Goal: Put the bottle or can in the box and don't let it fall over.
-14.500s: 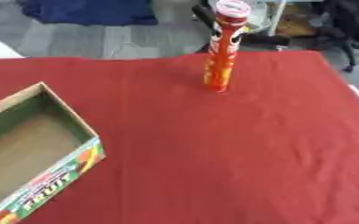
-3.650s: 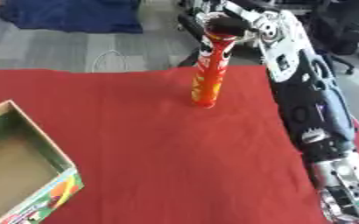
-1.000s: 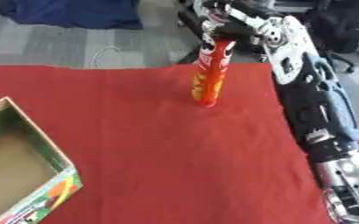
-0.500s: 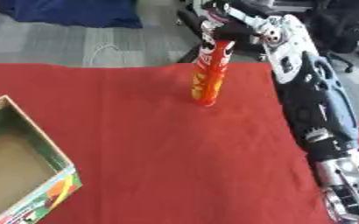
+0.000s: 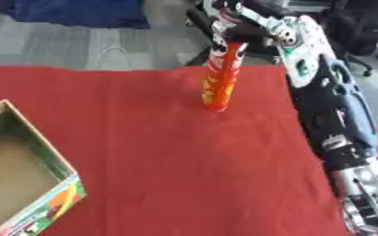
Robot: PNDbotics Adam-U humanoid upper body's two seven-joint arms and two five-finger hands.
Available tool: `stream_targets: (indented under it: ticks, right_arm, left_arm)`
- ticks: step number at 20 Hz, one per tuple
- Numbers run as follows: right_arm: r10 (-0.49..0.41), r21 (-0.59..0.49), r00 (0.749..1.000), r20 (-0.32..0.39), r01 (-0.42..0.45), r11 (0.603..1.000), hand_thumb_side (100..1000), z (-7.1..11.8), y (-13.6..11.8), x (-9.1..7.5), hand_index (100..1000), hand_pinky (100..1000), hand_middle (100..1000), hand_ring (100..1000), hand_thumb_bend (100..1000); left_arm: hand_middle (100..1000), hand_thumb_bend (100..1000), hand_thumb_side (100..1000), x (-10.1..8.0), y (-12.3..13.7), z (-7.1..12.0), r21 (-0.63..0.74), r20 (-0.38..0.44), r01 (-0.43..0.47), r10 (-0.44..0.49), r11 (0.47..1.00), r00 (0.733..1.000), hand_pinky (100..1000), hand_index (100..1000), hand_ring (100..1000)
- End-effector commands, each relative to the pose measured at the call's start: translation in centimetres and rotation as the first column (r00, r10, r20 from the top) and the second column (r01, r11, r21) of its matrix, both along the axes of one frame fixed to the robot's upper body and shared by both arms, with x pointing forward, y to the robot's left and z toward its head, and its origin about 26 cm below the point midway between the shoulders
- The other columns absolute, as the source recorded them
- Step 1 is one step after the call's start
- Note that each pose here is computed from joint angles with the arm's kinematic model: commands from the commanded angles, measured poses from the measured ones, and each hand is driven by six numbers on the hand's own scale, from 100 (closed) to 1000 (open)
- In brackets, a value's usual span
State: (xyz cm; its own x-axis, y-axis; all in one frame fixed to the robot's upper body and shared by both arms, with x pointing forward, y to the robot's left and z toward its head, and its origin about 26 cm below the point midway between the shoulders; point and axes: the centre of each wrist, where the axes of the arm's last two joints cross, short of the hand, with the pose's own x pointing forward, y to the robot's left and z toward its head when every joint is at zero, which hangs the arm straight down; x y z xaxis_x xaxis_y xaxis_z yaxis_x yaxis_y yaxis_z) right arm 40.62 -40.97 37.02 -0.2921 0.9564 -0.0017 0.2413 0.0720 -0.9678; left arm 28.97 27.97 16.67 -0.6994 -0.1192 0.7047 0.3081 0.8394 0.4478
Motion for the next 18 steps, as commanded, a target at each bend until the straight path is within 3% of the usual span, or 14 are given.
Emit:
stream_targets:
  ticks: [1, 7, 13, 16, 18]
  right_arm:
    - [0.013, 0.002, 0.997, -0.072, -0.013, 1.0, 1000, -1.59, -0.09, 0.69, 967, 886, 887, 833, 100]
    - [0.022, -0.001, 0.996, -0.09, -0.022, 1.0, 1000, -1.62, 0.16, 0.74, 968, 842, 890, 793, 100]
    - [-0.01, -0.069, 0.995, -0.101, 0.003, 0.998, 1000, -1.37, 0.37, 0.59, 987, 819, 892, 796, 100]
    - [-0.019, -0.094, 0.992, -0.121, 0.008, 0.996, 855, -1.62, 0.32, 0.74, 996, 826, 873, 786, 100]
    - [-0.02, -0.106, 0.992, -0.127, 0.007, 0.994, 891, -1.68, 0.31, 0.79, 1000, 823, 866, 782, 100]
  left_arm:
    - [661, 100, 706, -0.19, 0.17, 0.84, 0.019, 0.031, -0.003, 0.002, 1.0, 1.0, 374, 691, 872]
    - [661, 100, 704, -0.16, 0.13, 0.88, 0.019, 0.032, 0.0, 0.0, 1.0, 0.999, 375, 691, 872]
    - [660, 100, 701, -0.17, 0.16, 0.89, 0.018, 0.031, 0.0, -0.001, 1.0, 1.0, 380, 690, 872]
    - [659, 100, 700, -0.15, 0.16, 0.93, 0.017, 0.032, 0.001, -0.002, 1.0, 0.999, 380, 689, 872]
    - [659, 100, 703, -0.16, 0.19, 0.93, 0.019, 0.031, 0.0, 0.0, 1.0, 1.0, 380, 689, 872]
